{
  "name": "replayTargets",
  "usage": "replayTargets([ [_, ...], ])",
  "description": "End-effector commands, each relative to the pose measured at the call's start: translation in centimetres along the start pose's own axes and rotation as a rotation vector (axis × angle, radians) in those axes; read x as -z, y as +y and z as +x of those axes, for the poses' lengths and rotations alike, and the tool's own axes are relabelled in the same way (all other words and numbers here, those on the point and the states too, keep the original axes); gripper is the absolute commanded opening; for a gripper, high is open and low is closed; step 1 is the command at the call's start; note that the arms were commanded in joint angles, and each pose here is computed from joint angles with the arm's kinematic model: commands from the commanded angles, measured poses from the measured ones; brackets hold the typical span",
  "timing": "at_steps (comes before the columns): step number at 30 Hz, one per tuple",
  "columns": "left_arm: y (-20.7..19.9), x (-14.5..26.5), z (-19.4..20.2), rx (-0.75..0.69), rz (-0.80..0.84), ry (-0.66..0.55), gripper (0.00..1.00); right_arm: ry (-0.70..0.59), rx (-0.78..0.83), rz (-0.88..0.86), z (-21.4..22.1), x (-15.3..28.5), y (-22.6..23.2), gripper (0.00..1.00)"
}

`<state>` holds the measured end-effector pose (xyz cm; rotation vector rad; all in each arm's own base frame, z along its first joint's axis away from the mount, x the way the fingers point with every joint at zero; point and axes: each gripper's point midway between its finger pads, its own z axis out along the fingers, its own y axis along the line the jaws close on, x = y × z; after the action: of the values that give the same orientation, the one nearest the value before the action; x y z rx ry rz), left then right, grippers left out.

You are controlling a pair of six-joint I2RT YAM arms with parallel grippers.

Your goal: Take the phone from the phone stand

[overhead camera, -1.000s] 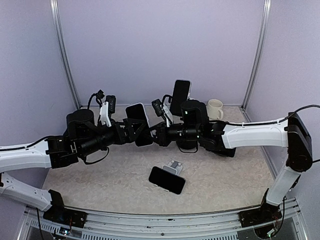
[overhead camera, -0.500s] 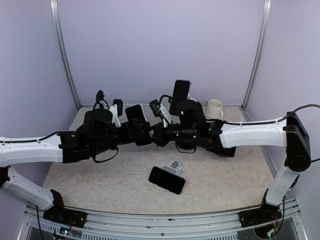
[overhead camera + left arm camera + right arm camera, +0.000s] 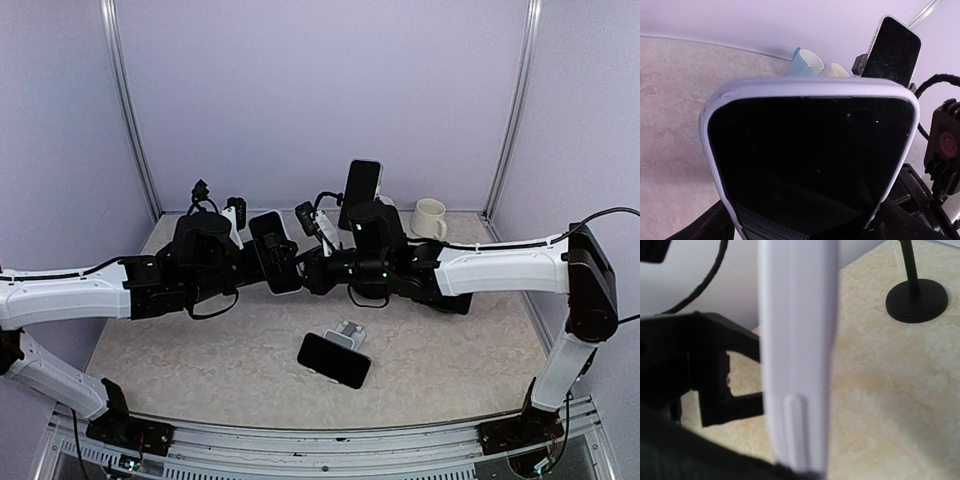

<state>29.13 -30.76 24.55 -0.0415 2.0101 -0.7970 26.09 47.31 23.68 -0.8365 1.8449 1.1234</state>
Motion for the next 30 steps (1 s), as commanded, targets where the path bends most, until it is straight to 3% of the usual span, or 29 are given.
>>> replayTargets([
  [1,0.9,-0.6,-0.4,0.007,-0.037,0.004,0.91,-0.089,0.054,-0.072,-3.0,-0.1,2.7,0.00],
  [5,1.3,-1.1,0.1,0.002,-0.053,0.025,0.87,-0.089,0.052,-0.074,-3.0,-0.3,2.7,0.00],
  [12,3.3,-0.7,-0.8,-0.014,-0.086,0.025,0.69,-0.088,0.056,-0.077,-2.5,-0.2,2.7,0.02],
  [17,4.0,-0.2,-0.9,-0.020,-0.063,0.039,0.53,-0.082,0.061,-0.084,-2.1,-0.5,2.5,0.33],
  [20,5.0,0.1,-1.2,-0.027,-0.088,0.044,0.52,-0.076,0.049,-0.099,-1.7,-0.6,2.4,0.61],
  [22,6.0,0.5,-1.7,-0.027,-0.107,0.042,0.51,-0.074,0.045,-0.107,-1.5,-0.5,2.4,0.74],
  [27,10.1,1.3,-2.4,-0.055,-0.189,0.097,0.51,-0.081,0.055,-0.116,-1.2,0.4,2.3,0.94],
  [30,12.6,1.7,-2.2,-0.080,-0.227,0.157,0.50,-0.094,0.055,-0.121,-1.3,1.3,2.0,0.98],
])
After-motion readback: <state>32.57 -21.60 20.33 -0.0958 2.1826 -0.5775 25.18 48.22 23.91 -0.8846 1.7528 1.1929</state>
